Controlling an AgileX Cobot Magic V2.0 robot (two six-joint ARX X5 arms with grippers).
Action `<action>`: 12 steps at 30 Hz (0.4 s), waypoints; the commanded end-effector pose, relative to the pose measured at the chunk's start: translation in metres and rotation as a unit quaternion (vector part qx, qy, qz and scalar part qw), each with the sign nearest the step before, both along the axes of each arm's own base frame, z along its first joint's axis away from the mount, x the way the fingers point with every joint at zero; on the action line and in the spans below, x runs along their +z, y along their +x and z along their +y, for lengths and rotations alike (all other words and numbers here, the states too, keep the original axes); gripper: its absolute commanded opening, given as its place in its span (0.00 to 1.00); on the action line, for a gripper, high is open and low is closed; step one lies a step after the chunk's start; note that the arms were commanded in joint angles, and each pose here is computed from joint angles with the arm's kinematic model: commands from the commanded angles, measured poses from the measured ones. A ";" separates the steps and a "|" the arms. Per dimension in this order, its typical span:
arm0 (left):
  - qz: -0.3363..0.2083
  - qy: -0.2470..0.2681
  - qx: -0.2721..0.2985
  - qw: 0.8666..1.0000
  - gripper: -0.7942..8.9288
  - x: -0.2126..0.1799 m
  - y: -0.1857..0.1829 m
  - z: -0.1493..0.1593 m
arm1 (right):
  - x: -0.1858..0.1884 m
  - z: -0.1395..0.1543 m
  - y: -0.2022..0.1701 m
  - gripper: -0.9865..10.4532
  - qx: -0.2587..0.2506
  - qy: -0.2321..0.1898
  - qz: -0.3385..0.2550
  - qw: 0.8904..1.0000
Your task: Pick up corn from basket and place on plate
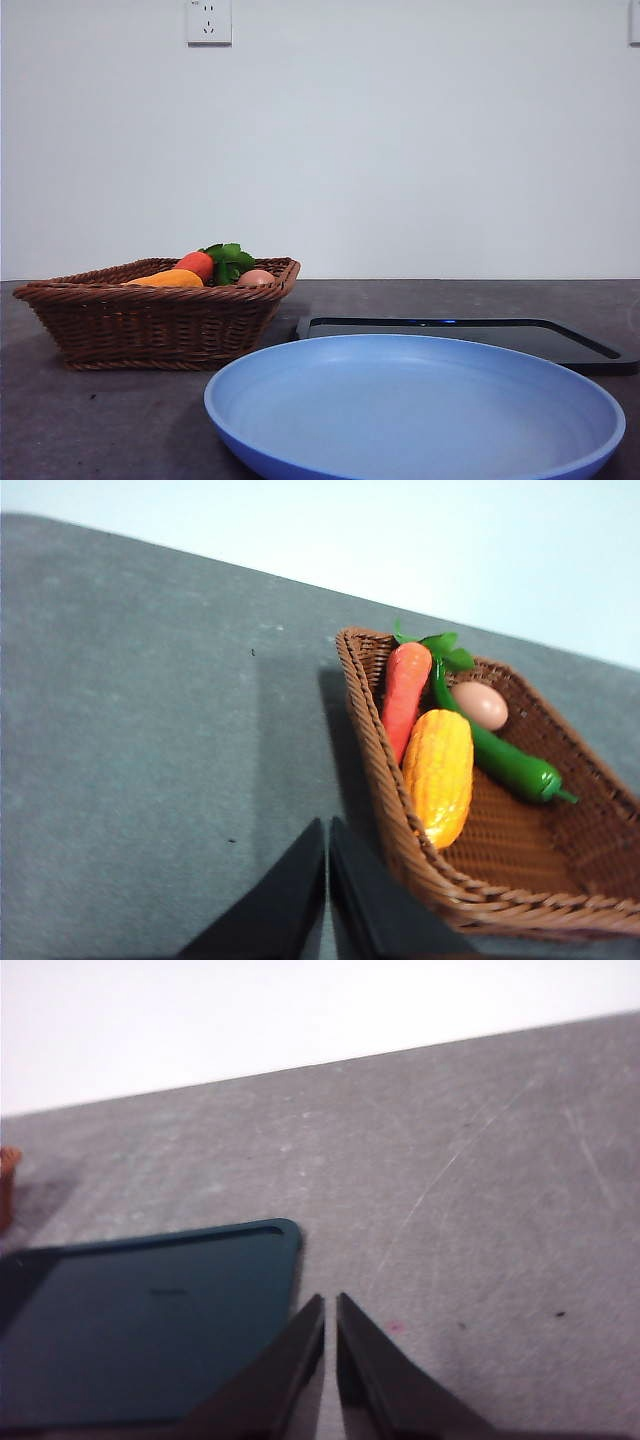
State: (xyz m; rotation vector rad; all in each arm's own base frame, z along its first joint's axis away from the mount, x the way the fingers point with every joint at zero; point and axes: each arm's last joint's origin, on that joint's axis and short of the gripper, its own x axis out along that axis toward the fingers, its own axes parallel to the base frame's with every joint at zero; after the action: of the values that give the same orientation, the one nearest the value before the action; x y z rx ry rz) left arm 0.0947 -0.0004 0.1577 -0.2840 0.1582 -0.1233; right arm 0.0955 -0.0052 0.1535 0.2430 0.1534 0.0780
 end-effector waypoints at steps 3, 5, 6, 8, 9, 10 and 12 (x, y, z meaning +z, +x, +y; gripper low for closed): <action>0.018 -0.079 0.007 0.997 0.09 -0.007 0.001 0.000 | -0.001 0.001 0.000 0.09 0.011 0.068 0.009 0.998; 0.019 -0.102 -0.005 0.995 0.09 -0.004 0.001 -0.001 | 0.002 0.002 -0.001 0.09 0.017 0.090 0.008 0.996; 0.019 -0.111 -0.012 0.994 0.09 -0.002 0.000 -0.001 | 0.003 0.002 -0.001 0.09 0.016 0.101 0.009 0.995; 0.015 -0.127 -0.027 0.991 0.09 0.004 -0.001 -0.002 | 0.006 0.002 -0.001 0.09 0.013 0.125 0.008 0.992; 0.013 -0.134 -0.031 0.990 0.09 0.007 -0.002 -0.003 | 0.007 0.002 -0.002 0.09 0.012 0.132 0.007 0.991; 0.011 -0.143 -0.034 0.989 0.09 0.011 -0.002 -0.003 | 0.009 0.002 -0.002 0.09 0.012 0.139 0.005 0.990; 0.003 -0.156 -0.041 0.987 0.09 0.019 -0.004 -0.003 | 0.015 0.003 -0.003 0.09 0.021 0.144 0.000 0.989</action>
State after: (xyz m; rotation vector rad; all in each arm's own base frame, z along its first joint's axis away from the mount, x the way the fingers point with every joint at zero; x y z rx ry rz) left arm 0.0922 -0.0037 0.1662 -0.5523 0.1914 -0.2162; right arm 0.0938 -0.0029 0.1594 0.4911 0.1773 0.1316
